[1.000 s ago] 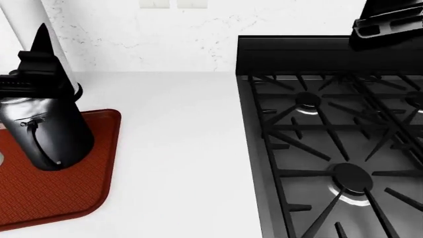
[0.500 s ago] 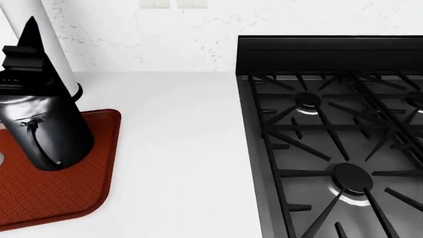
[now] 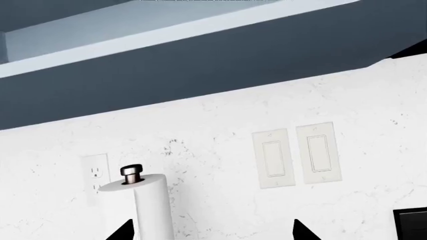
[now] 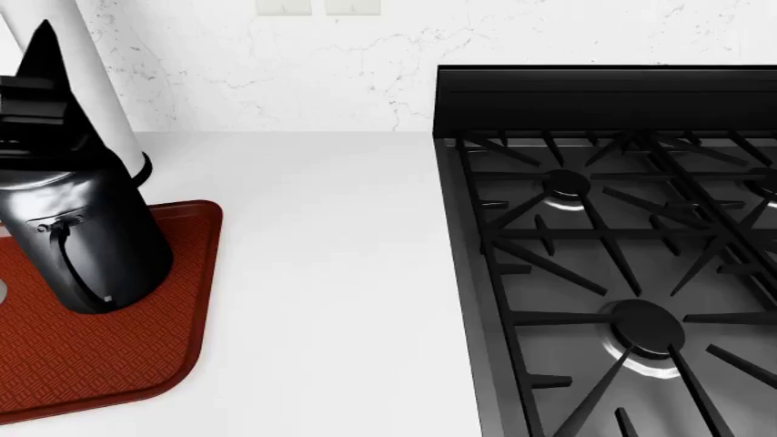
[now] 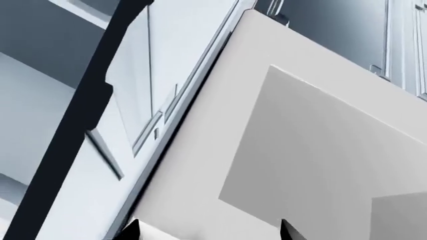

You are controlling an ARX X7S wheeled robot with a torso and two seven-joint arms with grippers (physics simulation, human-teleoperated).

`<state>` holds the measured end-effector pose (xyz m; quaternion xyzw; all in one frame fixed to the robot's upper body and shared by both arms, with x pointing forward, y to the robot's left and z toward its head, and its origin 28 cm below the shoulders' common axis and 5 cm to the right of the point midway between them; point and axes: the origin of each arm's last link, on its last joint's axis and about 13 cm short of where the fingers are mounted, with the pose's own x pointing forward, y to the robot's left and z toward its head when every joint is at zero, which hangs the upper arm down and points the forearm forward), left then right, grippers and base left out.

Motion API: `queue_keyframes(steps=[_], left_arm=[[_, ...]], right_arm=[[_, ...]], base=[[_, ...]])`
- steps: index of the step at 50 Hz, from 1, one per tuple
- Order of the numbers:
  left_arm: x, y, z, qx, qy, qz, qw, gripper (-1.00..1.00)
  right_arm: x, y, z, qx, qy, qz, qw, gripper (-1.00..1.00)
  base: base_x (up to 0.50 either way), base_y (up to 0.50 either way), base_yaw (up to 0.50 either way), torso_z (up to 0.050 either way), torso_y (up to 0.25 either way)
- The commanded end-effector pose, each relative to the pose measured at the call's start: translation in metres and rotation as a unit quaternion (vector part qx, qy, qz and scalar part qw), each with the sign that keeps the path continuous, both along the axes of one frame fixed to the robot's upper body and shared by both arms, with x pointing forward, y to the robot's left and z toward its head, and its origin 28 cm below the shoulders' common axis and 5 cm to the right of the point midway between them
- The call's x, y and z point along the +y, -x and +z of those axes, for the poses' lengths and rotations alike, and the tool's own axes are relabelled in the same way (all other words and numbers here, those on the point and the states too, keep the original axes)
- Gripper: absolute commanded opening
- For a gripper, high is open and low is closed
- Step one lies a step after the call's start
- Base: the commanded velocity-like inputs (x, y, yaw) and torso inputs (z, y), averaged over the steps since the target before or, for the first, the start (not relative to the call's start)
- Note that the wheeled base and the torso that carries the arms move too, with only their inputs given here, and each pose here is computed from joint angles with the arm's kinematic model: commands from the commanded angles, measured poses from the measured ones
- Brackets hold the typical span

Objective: Pick the kettle from the counter and place it on the tray. Then pick the mug from the cabinet and place it on the tray. Then close the cabinet doors.

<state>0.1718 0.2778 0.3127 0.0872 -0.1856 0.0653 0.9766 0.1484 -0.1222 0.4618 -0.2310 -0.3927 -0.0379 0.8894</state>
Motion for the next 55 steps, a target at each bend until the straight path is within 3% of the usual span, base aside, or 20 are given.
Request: queue_keyframes(steps=[1,17,55], left_arm=[[0.001,0.002,0.001,-0.001,-0.001,0.000,1.000,1.00],[0.000,-0.001,-0.001,0.002,-0.005,-0.001,1.000,1.00],[0.001,0.003,0.003,-0.001,-0.006,0.001,1.000,1.00]], right_arm=[[0.010,-0.012,0.012,-0.011,0.013,0.035,0.999,1.00],[0.029,-0.029,0.006,0.008,0.039,0.128,0.991,1.00],[0.062,-0.099,-0.005,0.066,0.045,0.213,0.974,1.00]], base=[[0.00,0.00,0.00,0.000,0.000],[0.00,0.00,0.00,0.001,0.000],[0.00,0.00,0.01,0.002,-0.005]])
